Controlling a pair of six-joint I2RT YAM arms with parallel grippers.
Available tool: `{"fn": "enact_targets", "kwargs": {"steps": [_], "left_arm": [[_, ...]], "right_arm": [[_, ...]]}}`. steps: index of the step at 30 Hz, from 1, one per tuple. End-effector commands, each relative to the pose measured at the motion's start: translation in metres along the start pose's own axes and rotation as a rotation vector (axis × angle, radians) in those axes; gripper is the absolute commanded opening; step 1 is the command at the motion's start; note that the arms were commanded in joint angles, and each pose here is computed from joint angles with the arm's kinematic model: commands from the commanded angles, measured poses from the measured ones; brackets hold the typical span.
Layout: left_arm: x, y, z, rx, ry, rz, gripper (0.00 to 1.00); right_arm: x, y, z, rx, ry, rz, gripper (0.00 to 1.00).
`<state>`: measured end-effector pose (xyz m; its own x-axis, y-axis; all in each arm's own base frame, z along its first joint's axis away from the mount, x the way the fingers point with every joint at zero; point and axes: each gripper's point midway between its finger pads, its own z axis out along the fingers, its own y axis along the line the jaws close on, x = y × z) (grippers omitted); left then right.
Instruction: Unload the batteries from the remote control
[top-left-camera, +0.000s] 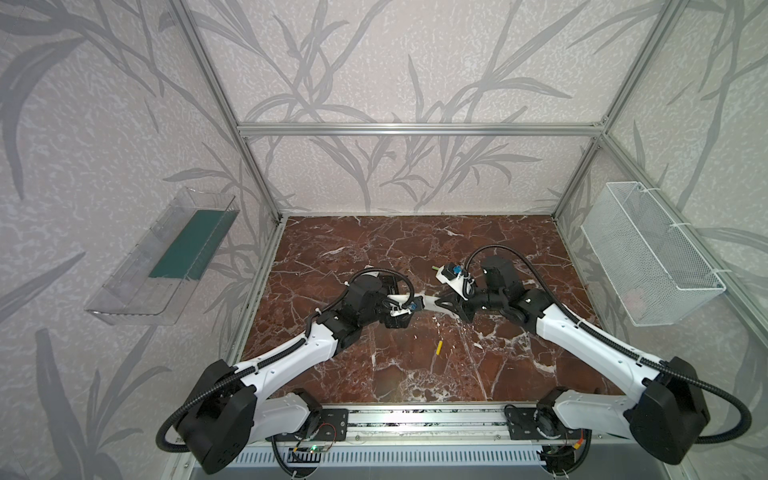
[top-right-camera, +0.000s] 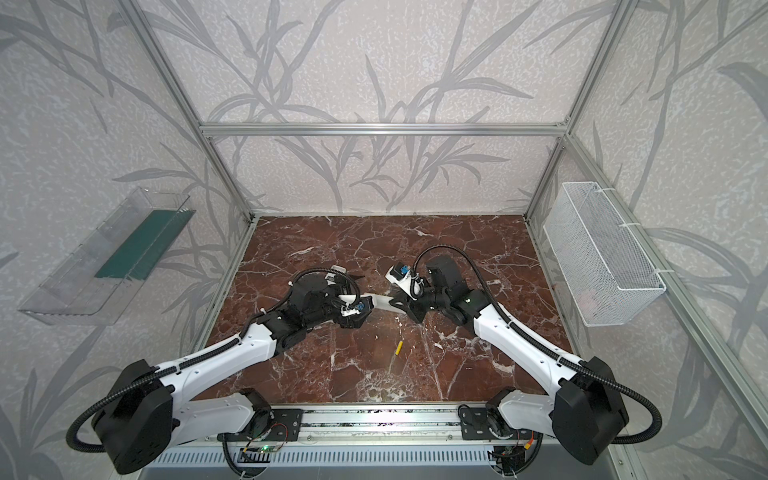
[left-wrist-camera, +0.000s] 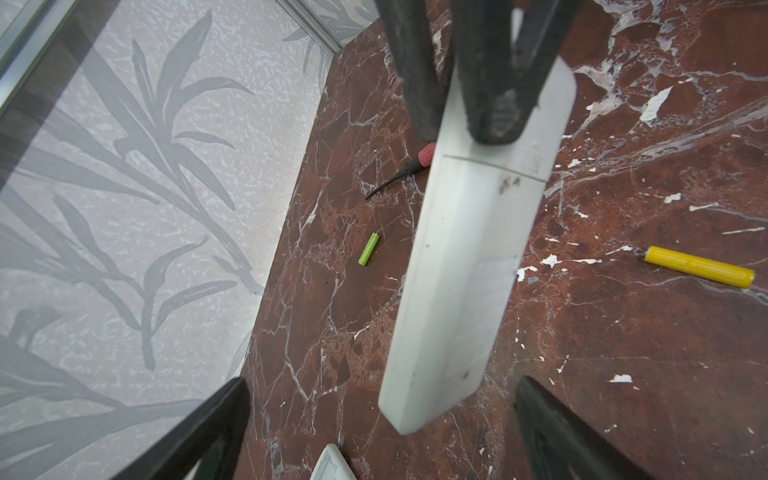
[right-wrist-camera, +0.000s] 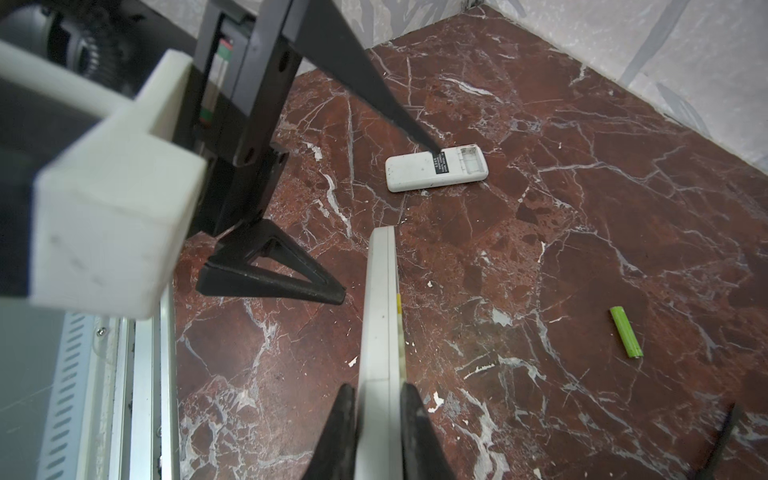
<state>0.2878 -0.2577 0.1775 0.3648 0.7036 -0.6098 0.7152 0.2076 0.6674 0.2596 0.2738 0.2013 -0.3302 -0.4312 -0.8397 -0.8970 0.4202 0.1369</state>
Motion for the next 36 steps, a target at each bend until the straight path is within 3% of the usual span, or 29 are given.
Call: {"fn": "enact_targets", "kwargs": {"steps": [1, 12, 27, 33, 36], "left_arm": [[-0.012, 0.003, -0.003, -0.038, -0.035, 0.044, 0.99], [-0.005, 0.000, 0.005, -0.103, -0.037, 0.060, 0.99], [-0.018, -0.002, 0.024, -0.071, -0.076, 0.065, 0.92], [-0.020, -0.003, 0.029, -0.088, -0.086, 0.051, 0.81], [-0.020, -0.003, 0.029, -0.088, -0.086, 0.047, 0.61]], "right_arm": [[-0.014, -0.002, -0.001, -0.015, -0.006, 0.136, 0.04], [-0.025, -0.015, -0.007, -0.085, -0.048, 0.400, 0.02], [-0.038, -0.007, -0.016, -0.172, -0.080, 0.435, 0.02], [-0.041, -0.005, -0.017, -0.186, -0.088, 0.435, 0.02], [-0.041, -0.005, -0.018, -0.196, -0.091, 0.434, 0.02]]}}
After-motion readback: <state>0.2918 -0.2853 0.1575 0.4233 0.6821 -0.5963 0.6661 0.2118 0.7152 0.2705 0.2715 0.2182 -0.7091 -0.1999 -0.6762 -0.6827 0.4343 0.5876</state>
